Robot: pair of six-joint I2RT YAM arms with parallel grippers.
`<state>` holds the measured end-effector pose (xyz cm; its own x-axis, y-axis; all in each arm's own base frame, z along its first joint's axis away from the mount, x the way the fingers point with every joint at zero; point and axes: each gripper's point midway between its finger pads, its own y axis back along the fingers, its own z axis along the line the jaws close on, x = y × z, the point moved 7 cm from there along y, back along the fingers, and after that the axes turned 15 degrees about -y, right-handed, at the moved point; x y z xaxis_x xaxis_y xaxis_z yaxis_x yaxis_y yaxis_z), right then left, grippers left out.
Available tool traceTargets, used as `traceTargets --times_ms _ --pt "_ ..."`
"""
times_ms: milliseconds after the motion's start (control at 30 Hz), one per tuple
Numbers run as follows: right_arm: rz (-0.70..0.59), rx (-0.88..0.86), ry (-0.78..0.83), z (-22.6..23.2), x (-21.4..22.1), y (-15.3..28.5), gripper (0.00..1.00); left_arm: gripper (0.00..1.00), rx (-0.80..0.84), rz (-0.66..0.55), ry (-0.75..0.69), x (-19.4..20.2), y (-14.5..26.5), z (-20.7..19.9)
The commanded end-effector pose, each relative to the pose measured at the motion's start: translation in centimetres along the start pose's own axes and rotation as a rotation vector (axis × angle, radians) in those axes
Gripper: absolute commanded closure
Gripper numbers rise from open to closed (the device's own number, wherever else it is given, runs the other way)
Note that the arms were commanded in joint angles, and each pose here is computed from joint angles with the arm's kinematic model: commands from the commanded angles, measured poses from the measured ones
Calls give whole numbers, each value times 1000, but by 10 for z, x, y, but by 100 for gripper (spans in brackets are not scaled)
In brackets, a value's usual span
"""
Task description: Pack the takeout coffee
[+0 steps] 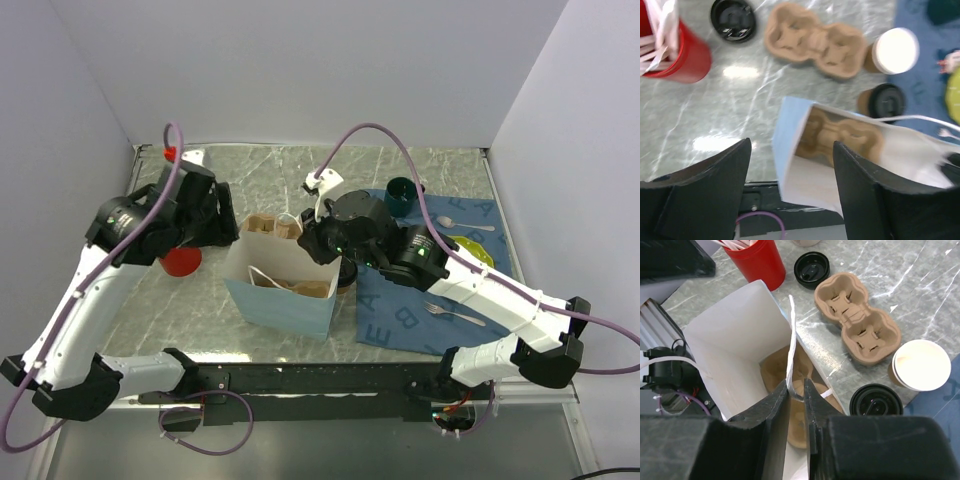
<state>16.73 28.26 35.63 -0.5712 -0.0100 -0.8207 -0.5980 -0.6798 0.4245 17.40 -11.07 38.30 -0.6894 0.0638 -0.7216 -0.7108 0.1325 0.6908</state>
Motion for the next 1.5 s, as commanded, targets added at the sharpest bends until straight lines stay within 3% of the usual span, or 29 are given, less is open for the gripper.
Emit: traceTargets --times_ms 0,267,300,333,467,500,600,667,700,833,933,1067,1267,1300,1400,1467 --pt "-53 -26 -61 6 -19 20 76 30 -44 76 -29 19 -19 4" --pt "-52 -44 -127 7 -19 34 71 46 11 115 -35 38 -43 1" --pt "-42 -45 -131 7 -18 36 69 53 7 122 -32 39 -44 2" --pt "-44 -48 -139 8 -20 39 66 71 -2 132 -33 39 -44 2" --pt "-15 -3 -211 8 -24 54 60 96 -71 156 18 33 -26 14" --pt "16 34 -219 4 -19 59 57 96 -46 121 65 32 -15 15" --pt "68 109 -279 -2 -12 67 48 94 9 201 139 51 -24 8" --pt "104 138 -314 -2 -7 67 46 72 11 241 152 60 -32 6" --pt "132 145 -319 -3 -3 66 45 55 -1 260 146 63 -35 7" --pt "191 190 -339 -5 10 54 44 33 -52 196 113 52 -26 16" --pt "197 188 -328 -2 10 41 44 31 -81 176 95 48 -26 20" --pt "224 239 -306 -3 11 24 45 40 -87 204 74 50 -33 19" --pt "243 309 -280 -10 18 3 50 65 -74 183 74 48 -29 18" --pt "239 309 -280 -10 16 2 63 77 -69 187 75 49 -29 18" --pt "220 289 -280 -5 7 4 100 99 -61 177 70 44 -26 17" --pt "207 276 -281 -3 1 10 100 99 -41 158 76 40 -21 16"
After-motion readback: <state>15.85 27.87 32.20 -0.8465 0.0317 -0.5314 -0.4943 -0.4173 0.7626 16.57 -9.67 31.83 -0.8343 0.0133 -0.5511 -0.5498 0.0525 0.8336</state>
